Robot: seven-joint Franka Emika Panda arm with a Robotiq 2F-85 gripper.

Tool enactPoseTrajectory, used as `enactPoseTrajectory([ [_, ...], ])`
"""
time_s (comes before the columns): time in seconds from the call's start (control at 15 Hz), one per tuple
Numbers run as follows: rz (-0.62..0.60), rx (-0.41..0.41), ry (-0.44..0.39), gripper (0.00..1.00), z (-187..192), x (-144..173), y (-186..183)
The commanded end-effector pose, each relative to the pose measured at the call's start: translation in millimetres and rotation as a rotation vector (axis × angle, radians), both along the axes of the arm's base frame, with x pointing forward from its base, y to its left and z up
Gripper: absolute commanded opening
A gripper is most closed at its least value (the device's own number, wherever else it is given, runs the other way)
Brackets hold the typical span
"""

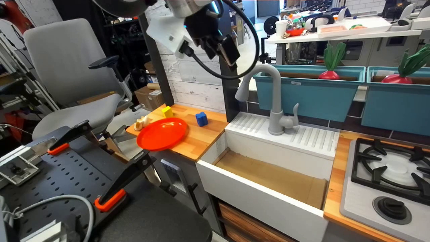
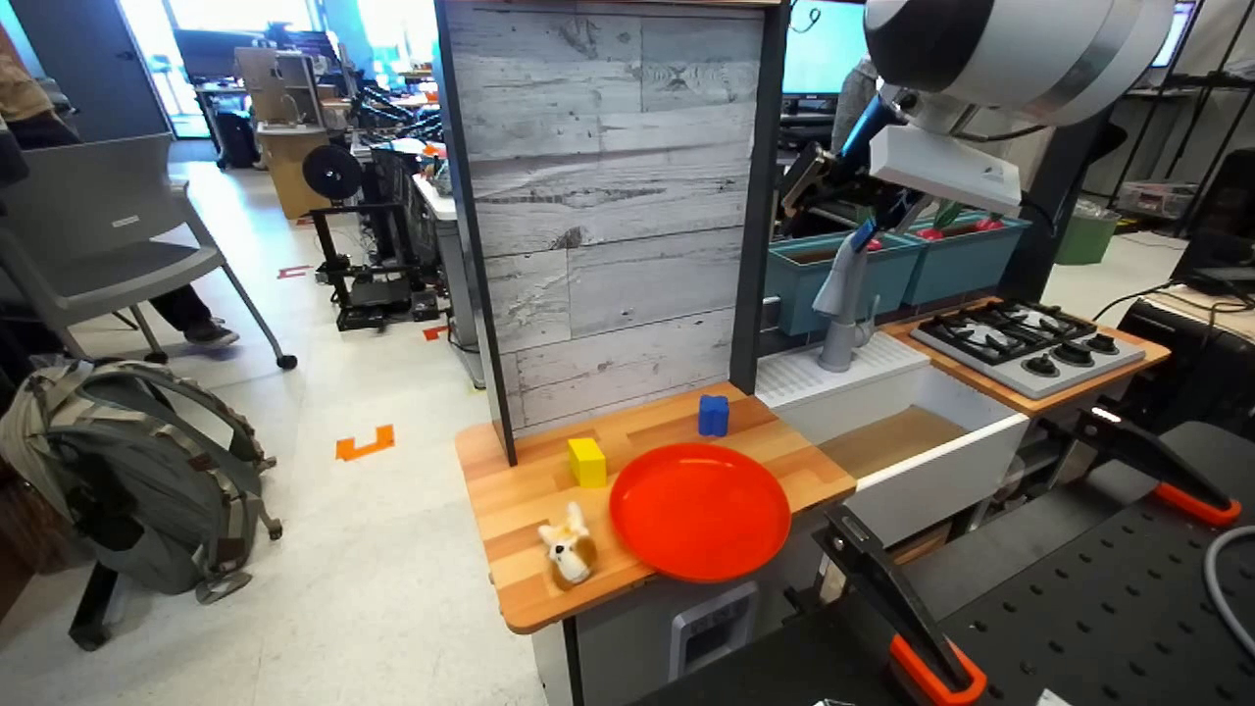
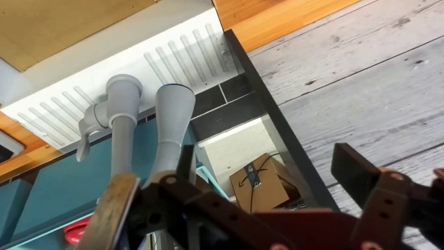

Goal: Turn the faucet to the left

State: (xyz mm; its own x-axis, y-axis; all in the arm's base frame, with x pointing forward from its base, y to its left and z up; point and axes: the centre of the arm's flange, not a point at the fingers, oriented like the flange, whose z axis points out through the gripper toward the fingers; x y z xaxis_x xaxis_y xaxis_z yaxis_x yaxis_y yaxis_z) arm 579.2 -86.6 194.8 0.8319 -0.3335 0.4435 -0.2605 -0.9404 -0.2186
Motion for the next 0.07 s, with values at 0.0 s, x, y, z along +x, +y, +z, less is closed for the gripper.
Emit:
enactPoseTrajectory([
  [0.0,0.001,0.001,-0.001,1.00,0.9,0.5,1.9],
])
